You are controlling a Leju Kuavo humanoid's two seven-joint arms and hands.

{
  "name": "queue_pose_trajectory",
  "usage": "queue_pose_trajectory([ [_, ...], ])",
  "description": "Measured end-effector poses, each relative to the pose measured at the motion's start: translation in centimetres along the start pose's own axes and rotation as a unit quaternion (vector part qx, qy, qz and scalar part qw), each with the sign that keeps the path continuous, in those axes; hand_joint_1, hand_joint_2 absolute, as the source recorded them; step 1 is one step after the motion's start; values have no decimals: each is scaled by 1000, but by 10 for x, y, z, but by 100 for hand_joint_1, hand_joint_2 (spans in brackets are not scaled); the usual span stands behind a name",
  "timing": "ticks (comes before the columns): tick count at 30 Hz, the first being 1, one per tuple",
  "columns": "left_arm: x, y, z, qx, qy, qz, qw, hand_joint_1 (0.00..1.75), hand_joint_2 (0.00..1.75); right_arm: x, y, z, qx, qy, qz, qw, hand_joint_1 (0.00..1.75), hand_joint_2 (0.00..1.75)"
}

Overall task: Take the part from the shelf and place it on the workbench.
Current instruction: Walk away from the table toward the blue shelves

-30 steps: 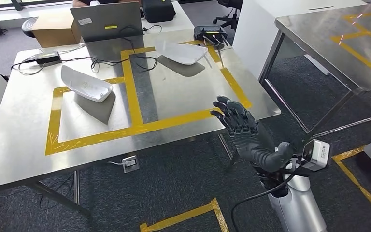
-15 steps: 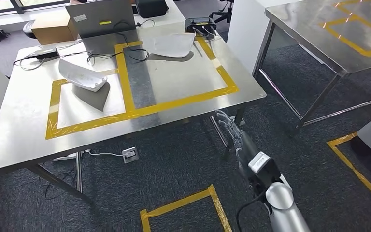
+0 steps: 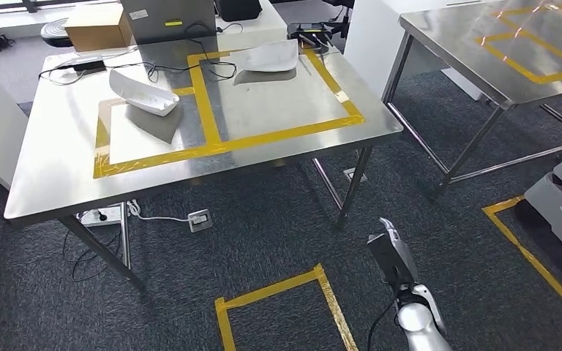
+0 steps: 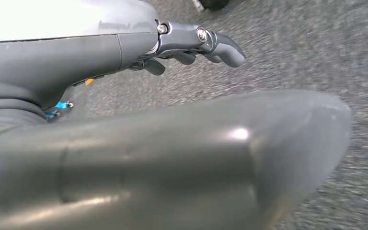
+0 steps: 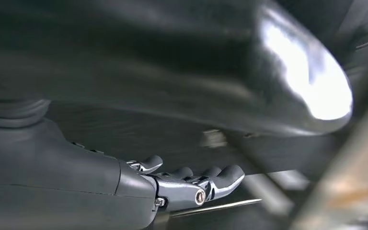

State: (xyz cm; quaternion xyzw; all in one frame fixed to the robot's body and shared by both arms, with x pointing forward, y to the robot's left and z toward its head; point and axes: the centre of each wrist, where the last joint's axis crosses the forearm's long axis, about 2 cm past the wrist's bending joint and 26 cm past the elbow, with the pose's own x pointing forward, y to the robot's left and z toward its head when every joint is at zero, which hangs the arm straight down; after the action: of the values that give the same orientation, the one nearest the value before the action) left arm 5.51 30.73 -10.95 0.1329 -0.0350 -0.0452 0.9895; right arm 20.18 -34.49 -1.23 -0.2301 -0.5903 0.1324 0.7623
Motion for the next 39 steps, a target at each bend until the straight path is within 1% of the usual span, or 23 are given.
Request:
queue_pose_trajectory([
  [1, 0, -1, 0, -3, 8, 1, 1000, 0, 0, -20, 9, 9, 9, 72, 7, 997, 0, 0],
  [2, -1, -4, 1, -7, 16, 0, 1000, 0, 0, -40, 19, 23, 28, 158, 10, 987, 0, 0],
  [3, -2, -7, 1, -11, 24, -2, 1000, 0, 0, -56, 28, 39, 53, 252, 13, 966, 0, 0],
  [4, -3, -10, 2, -15, 29, -4, 999, 0, 0, -70, 37, 57, 80, 344, 21, 935, 0, 0],
  [5, -3, -14, 3, -19, 28, -3, 999, 0, 0, -80, 44, 74, 103, 422, 34, 900, 0, 0],
  [6, -3, -18, 4, -23, 22, 2, 999, 0, 0, -88, 50, 88, 118, 484, 42, 866, 0, 0],
  [8, -2, -25, 6, -31, 6, 15, 999, 0, 0, -97, 56, 107, 120, 560, 26, 819, 0, 0],
  [9, -2, -27, 7, -33, 0, 19, 999, 0, 0, -101, 57, 115, 108, 588, 2, 802, 0, 0],
  [11, 0, -32, 9, -39, -1, 17, 999, 0, 0, -106, 59, 126, 82, 623, -46, 777, 0, 0],
  [14, -1, -38, 10, -46, 6, 7, 999, 0, 0, -109, 63, 136, 66, 646, -80, 756, 0, 0],
  [16, -1, -38, 10, -49, 20, -8, 999, 0, 0, -110, 65, 141, 64, 647, -85, 755, 0, 0],
  [17, 0, -38, 10, -50, 31, -20, 998, 0, 0, -110, 66, 143, 66, 639, -86, 761, 0, 0],
  [19, 0, -38, 10, -53, 48, -42, 997, 0, 0, -110, 68, 144, 78, 611, -93, 782, 0, 0],
  [20, 0, -38, 10, -54, 47, -45, 996, 0, 0, -110, 68, 144, 91, 592, -103, 794, 0, 0],
  [23, 1, -37, 10, -54, 20, -31, 998, 0, 0, -110, 67, 141, 139, 538, -133, 821, 0, 0],
  [25, 1, -36, 10, -54, 10, -28, 998, 0, 0, -110, 67, 139, 164, 517, -132, 830, 0, 0],
  [27, 1, -36, 10, -55, 8, -38, 998, 0, 0, -109, 68, 138, 179, 507, -116, 835, 0, 0],
  [32, 2, -36, 9, -54, 4, -123, 991, 0, 0, -107, 71, 138, 216, 488, -66, 843, 0, 0],
  [34, 5, -36, 10, -52, -5, -138, 989, 0, 0, -106, 72, 138, 224, 489, -61, 841, 0, 87],
  [36, 10, -35, 10, -50, -23, -129, 990, 0, 0, -106, 73, 137, 217, 511, -62, 830, 0, 175],
  [39, 24, -32, 11, -46, -59, -108, 991, 0, 0, -104, 73, 135, 196, 573, -60, 794, 0, 175],
])
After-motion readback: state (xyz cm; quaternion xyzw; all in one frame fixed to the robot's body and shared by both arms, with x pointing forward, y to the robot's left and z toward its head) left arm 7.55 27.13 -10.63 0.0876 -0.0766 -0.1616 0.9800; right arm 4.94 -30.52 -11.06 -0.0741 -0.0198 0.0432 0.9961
